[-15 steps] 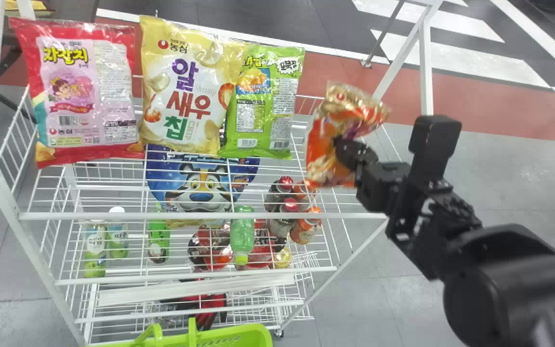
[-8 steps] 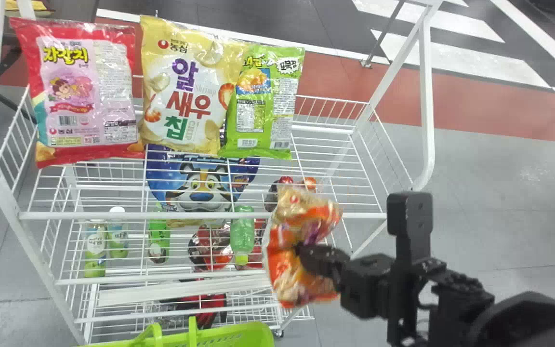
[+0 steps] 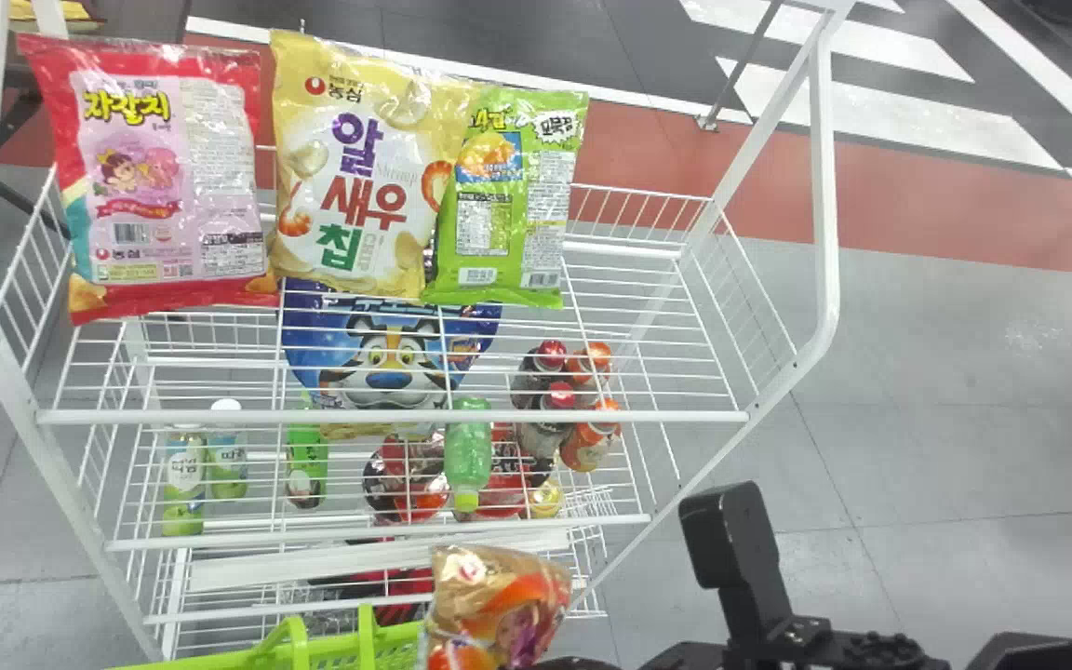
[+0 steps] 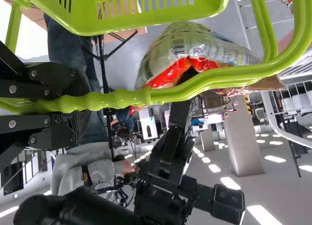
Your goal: Hold basket handle with left hand then pick Saewookkang with right hand and place into basket
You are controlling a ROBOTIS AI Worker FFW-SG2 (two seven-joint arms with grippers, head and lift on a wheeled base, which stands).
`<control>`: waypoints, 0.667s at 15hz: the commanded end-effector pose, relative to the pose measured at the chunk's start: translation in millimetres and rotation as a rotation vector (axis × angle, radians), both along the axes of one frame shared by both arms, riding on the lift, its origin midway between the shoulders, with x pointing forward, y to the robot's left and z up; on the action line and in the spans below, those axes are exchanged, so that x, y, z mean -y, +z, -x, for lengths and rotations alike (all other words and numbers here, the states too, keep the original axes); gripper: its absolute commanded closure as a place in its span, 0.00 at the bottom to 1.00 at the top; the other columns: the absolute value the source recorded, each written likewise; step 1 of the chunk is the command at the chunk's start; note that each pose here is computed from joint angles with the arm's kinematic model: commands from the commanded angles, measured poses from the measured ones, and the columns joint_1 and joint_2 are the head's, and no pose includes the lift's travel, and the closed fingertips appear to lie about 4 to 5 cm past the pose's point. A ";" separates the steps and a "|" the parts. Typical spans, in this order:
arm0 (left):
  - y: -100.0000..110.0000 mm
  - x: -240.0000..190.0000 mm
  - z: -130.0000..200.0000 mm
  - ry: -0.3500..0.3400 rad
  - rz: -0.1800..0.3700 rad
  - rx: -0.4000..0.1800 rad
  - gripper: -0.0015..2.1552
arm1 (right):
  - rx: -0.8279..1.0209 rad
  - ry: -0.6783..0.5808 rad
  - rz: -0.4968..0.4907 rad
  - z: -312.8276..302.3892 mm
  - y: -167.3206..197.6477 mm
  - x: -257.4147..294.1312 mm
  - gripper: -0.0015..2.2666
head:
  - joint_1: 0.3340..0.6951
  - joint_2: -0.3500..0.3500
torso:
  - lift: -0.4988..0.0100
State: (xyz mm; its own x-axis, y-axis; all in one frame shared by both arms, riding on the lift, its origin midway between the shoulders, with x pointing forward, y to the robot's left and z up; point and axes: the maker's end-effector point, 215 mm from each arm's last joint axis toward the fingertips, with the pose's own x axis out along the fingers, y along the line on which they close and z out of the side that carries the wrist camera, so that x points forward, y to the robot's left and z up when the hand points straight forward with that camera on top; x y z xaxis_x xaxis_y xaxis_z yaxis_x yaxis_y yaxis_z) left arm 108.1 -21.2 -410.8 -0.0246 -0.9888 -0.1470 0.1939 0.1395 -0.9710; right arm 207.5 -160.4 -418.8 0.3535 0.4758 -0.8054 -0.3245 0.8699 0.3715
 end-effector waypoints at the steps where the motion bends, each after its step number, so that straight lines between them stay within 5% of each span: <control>1: 0.3 1.1 0.7 -0.002 0.001 0.000 0.82 | -0.003 0.036 -0.021 7.6 5.1 -17.0 0.91 | 1.00 0.00 | 0.94; 5: 1.3 1.7 1.2 -0.005 0.002 0.000 0.82 | -0.023 0.121 -0.057 27.2 4.9 -58.8 0.91 | 1.00 0.00 | 0.94; 10: 2.4 3.3 2.1 -0.007 0.006 0.002 0.82 | -0.145 0.177 -0.001 73.3 -37.3 -70.6 0.91 | 1.00 0.00 | 0.94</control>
State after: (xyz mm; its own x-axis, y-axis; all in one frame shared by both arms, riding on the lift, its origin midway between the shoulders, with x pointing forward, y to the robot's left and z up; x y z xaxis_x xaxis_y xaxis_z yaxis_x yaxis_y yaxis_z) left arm 105.9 -24.1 -408.6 -0.0314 -0.9894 -0.1421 0.1957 0.1334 -0.9716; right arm 150.1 -91.9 -442.6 0.1956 0.5300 -0.8251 -0.4165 0.8066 0.4194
